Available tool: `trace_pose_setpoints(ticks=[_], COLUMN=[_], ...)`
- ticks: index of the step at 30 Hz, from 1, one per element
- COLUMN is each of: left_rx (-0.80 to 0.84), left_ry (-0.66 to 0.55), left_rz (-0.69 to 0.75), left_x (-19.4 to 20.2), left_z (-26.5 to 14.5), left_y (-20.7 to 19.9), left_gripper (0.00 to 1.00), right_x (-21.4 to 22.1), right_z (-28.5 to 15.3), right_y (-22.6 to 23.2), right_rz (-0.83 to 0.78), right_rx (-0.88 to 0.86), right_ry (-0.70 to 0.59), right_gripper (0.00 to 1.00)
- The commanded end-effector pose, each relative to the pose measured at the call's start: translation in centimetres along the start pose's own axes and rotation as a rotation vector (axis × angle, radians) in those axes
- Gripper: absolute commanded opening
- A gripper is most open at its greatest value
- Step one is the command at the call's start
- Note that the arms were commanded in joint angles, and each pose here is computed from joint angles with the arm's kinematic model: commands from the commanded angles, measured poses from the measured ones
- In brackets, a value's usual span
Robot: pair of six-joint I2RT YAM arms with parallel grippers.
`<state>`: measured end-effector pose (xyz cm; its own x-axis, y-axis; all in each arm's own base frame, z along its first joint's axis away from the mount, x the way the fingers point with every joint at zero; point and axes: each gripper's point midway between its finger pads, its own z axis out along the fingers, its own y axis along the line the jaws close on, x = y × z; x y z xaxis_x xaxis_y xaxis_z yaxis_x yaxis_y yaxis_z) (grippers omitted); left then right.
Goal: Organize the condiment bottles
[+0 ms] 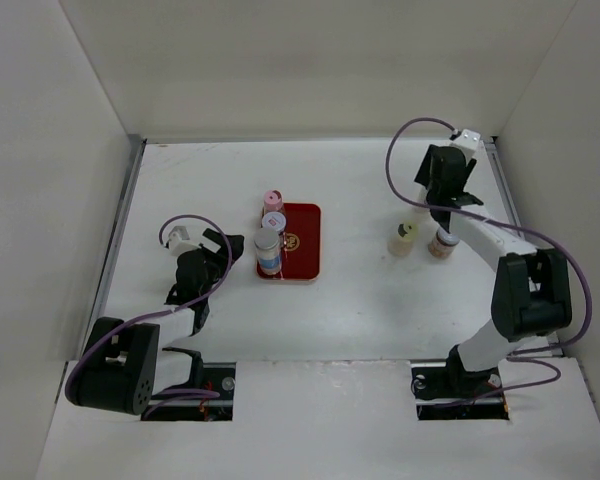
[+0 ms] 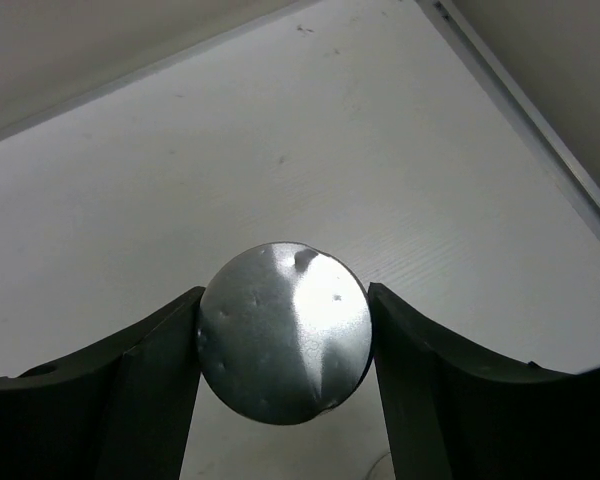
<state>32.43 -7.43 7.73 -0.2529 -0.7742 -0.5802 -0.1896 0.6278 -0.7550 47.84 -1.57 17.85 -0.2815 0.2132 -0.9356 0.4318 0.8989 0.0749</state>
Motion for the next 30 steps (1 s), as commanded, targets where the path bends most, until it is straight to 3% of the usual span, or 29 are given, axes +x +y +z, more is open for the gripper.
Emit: trace_pose_setpoints(ticks=[1,10,16,23,30], left_rx=[0.056,0.057,0.062,0.061,0.057], left_ry=[-0.045,-0.033,-0.042,-0.035,-0.03], left_rz=[-0.011,-0.013,-0.016,-0.016,-0.017], left_x=[-1.3,-1.1,-1.4,-1.2,-1.1], left_z=[0.3,0.3,0.2,0.2,0.3], left_y=[-1.7,-1.6,-1.7,-1.6,-1.5], left_gripper=[1.0,1.0,1.0,1.0,1.0], right_x=[-10.5,-6.7,-3.6,-0.2,1.6], right_z=[-6.4,-14.1,-17.0,-16.7,-16.0], right_y=[7.1,22.1,29.0,32.7,32.7], right_rz=[0.136,0.091,0.032,-0.034,-0.088], right_rx=[-0.25,-0.628,-0.758,-0.778,-0.747], right_ry=[-0.297,-0.221,-0.167,-0.123,-0.115], right_gripper=[0.54,0.54,0.55,0.55,0.57])
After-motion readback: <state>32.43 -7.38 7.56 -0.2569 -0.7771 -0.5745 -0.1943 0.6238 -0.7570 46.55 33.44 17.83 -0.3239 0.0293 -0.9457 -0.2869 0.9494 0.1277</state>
